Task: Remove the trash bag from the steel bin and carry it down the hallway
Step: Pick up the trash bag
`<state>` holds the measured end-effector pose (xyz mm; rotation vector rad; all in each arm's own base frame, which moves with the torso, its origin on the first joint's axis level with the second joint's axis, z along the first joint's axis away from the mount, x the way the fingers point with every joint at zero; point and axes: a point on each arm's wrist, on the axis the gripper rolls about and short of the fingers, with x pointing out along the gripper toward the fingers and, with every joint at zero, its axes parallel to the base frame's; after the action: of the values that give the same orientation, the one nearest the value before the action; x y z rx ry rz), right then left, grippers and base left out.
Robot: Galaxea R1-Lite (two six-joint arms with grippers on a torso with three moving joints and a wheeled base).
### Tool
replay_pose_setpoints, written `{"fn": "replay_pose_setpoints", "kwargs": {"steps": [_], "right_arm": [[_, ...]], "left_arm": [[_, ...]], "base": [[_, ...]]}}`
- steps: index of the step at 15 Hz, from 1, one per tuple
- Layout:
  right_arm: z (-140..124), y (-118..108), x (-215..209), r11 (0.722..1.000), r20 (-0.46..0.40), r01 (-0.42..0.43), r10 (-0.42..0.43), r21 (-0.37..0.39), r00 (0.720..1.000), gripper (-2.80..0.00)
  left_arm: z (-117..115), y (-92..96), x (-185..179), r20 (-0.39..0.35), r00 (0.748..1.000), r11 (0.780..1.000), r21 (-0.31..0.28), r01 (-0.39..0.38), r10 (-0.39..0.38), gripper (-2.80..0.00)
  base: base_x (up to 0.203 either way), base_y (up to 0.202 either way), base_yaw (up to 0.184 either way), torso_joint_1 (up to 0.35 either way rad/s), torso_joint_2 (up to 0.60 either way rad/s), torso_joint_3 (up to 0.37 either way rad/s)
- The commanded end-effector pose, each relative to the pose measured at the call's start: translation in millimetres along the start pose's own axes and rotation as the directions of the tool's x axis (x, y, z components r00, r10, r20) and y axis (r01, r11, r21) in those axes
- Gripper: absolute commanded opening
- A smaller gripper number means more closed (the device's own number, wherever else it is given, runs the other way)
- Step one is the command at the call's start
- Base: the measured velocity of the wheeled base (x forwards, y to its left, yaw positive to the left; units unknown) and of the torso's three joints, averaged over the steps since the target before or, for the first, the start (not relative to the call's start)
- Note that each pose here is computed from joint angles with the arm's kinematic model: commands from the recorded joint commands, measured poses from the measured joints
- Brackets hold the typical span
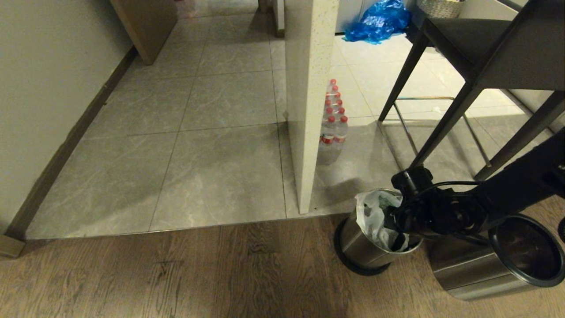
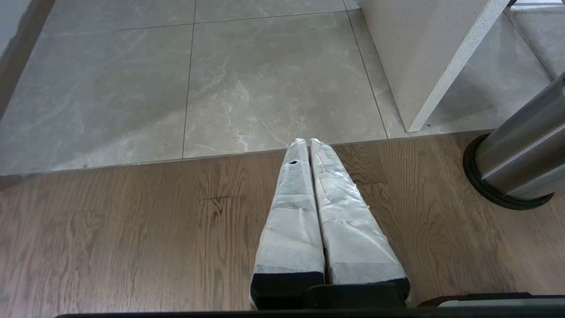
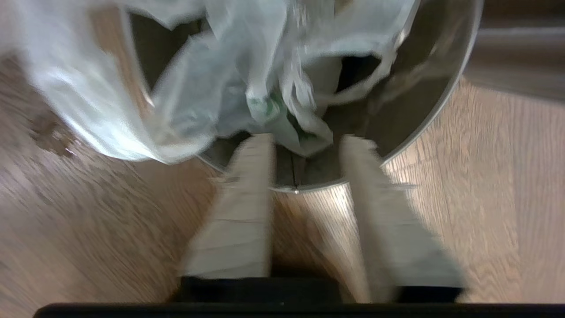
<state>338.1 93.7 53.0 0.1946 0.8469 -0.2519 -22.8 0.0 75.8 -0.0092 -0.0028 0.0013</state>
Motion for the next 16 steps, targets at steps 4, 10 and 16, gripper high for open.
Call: {"fn": "replay_pose_setpoints", "kwargs": {"steps": [4,10,16], "right_arm": [[-17,-2,20,0.999,-0.063,0.035,-0.036,-0.020,0.997,0.00],[-22,5,45,0.996,-0.035,-0.016,0.019,0.085,0.999,0.00],[-25,2,44,0.995,-0.048,-0.026,0.031,0.097,0.998,0.00]], "left_arm": [[0,0.0,0,0.002,1.000,1.000,0.000,0.000,0.000,-2.80],[0,0.0,0,0.002,1.000,1.000,0.000,0.000,0.000,-2.80],[0,0.0,0,0.002,1.000,1.000,0.000,0.000,0.000,-2.80]], "base": [[0.000,0.000,0.000,0.000,0.00,0.000],[0.000,0.000,0.000,0.000,0.00,0.000],[0.000,0.000,0.000,0.000,0.00,0.000]]}}
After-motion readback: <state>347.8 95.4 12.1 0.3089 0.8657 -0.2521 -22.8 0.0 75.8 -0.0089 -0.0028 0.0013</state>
